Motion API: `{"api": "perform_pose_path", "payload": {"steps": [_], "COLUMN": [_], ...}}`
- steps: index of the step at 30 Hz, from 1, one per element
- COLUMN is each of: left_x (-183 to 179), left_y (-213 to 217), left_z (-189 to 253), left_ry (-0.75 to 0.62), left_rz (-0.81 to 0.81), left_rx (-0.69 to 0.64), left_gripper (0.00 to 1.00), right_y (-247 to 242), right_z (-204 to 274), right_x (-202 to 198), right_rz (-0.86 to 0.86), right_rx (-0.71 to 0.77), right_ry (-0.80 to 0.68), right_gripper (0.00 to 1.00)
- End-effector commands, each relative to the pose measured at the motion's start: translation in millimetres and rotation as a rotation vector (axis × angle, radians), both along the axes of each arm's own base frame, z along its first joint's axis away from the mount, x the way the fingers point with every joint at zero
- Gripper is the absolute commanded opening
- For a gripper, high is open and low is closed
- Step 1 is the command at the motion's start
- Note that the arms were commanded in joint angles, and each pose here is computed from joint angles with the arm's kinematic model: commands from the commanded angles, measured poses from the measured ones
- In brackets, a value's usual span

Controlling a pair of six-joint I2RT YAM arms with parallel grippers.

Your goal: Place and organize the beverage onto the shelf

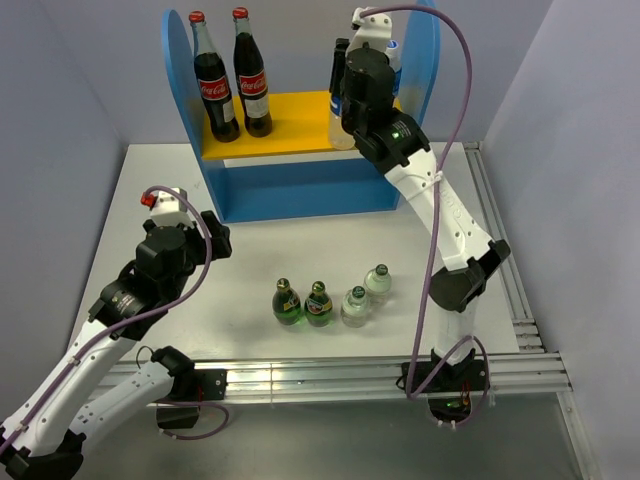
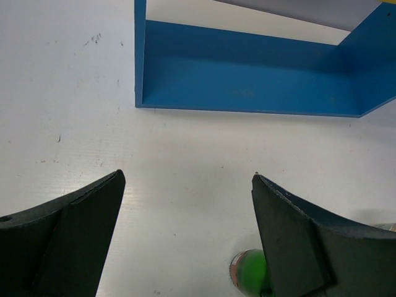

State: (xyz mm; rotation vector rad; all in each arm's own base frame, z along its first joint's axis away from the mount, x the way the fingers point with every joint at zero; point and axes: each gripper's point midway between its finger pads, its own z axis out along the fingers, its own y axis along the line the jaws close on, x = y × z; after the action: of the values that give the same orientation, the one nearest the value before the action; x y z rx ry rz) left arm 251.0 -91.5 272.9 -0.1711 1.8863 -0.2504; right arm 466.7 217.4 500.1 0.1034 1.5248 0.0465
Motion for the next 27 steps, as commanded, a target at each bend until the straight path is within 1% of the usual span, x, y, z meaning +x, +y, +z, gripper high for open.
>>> {"api": "perform_pose_path", "payload": {"steps": [1, 8, 11, 17, 27], "left_x": [0, 1, 1, 2, 2], "left_y": [-1, -2, -2, -1, -2], "left_z": [4, 3, 2, 1, 0], "left_ry": [-0.011, -0.006, -0.004, 0.000, 0.004], "left_rz": [-0.004, -0.002, -0.001, 0.004, 0.004], "left_rx": [-0.009, -0.007, -0.005, -0.001, 0.001], "left_gripper": [0.90, 0.90, 0.90, 0.90, 0.90], "right_y": [-37, -49, -49, -41, -33], "right_z": [99, 94, 84, 66, 49], "right_x": [-22, -1, 8, 26, 43], "right_rz": [-0.011, -0.044, -0.044, -0.026, -0.034], "right_rx": [0.201, 0.179, 0.177, 0.167, 0.126], "right_ry": [-0.260, -0.283, -0.272, -0.243, -0.225], "right_gripper": [0.00, 0.00, 0.00, 0.00, 0.00]}}
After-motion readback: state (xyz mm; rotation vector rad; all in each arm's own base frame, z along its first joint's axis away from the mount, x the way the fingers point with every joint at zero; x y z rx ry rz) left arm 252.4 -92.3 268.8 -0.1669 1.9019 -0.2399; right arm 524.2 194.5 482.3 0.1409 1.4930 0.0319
